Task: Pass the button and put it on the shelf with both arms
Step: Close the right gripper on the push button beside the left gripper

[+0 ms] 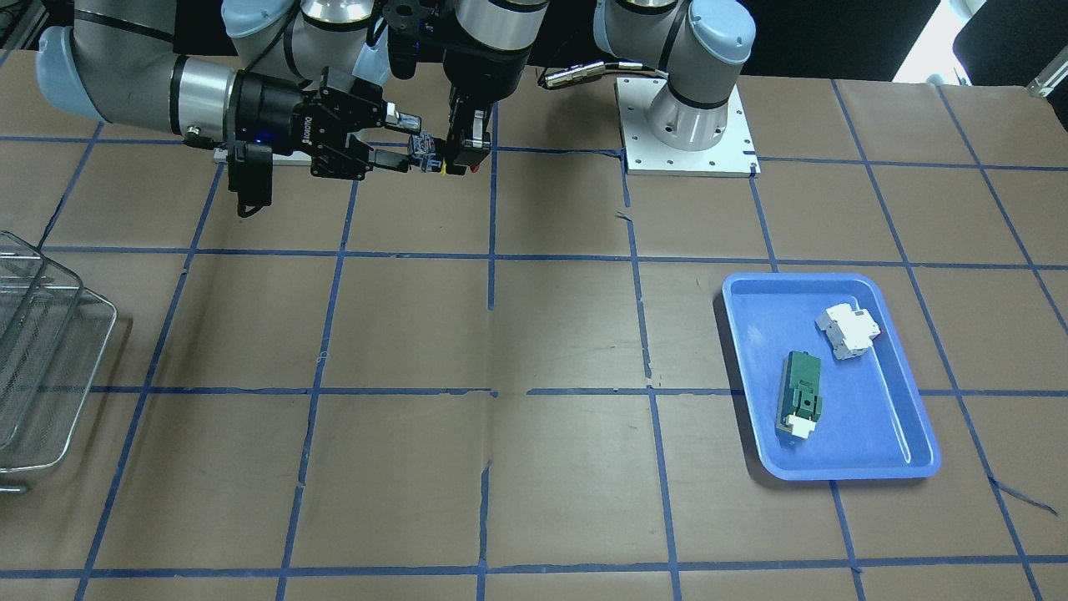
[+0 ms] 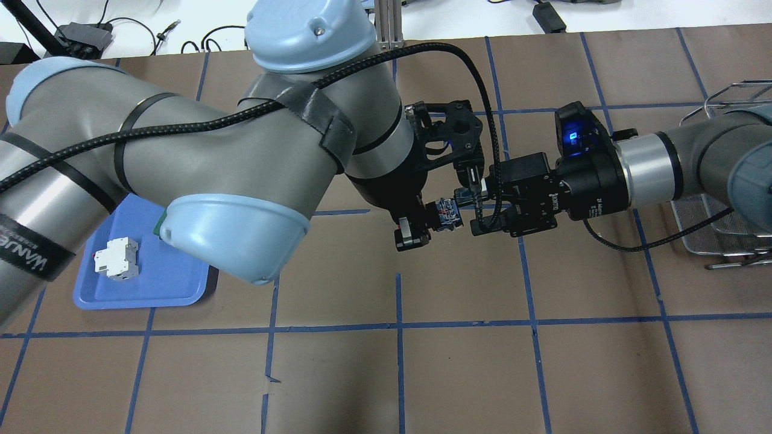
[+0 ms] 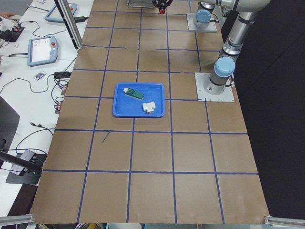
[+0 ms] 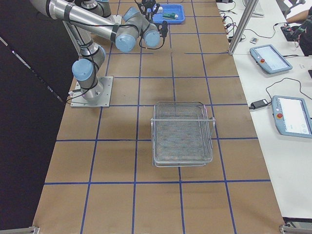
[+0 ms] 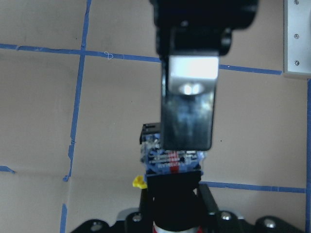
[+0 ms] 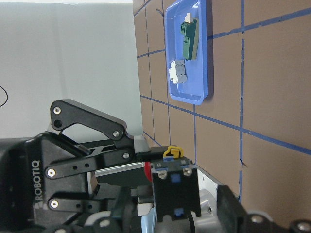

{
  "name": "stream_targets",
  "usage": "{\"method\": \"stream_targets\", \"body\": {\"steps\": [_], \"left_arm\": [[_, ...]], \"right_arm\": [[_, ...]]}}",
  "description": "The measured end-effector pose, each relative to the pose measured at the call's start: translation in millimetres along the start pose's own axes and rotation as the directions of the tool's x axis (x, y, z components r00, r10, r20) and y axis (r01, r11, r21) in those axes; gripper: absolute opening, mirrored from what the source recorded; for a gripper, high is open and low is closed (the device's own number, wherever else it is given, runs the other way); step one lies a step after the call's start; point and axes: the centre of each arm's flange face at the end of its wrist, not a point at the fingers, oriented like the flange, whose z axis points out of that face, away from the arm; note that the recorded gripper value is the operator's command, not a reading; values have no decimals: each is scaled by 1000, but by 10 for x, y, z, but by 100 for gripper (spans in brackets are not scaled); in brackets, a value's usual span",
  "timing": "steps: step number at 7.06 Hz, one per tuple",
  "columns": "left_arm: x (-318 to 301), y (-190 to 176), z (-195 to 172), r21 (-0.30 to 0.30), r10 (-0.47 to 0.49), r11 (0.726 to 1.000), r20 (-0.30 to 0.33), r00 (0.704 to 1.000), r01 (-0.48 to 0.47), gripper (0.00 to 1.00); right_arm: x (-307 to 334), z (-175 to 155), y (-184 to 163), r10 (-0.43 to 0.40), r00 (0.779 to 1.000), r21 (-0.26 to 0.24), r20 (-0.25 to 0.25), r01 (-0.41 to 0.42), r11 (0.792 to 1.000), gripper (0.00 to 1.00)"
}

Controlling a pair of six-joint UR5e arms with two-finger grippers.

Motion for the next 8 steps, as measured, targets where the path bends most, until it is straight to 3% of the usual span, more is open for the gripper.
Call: {"method": "stream_targets", "body": {"steps": [2, 4, 6, 7, 8], "left_arm": [[-2, -3, 1, 3, 1, 1000, 3, 1000, -1, 0], [-2, -4, 0, 4, 0, 1000, 3, 1000, 0, 0], [-2, -3, 3, 4, -1, 1000, 3, 1000, 1, 0], [-2, -2, 3, 4, -2, 1000, 3, 1000, 2, 8], [-2, -2, 5, 4, -2, 1000, 3, 1000, 2, 50]], "right_arm": [[-7, -7, -20, -16, 1000, 6, -5, 16, 1000, 57], [-12, -9, -20, -19, 1000, 8, -7, 19, 1000, 27], [-19, -11, -13, -24, 1000, 7, -9, 24, 1000, 20], [-24, -12, -9, -27, 1000, 7, -10, 27, 1000, 20], [-27, -13, -9, -29, 1000, 7, -11, 29, 1000, 20]]}}
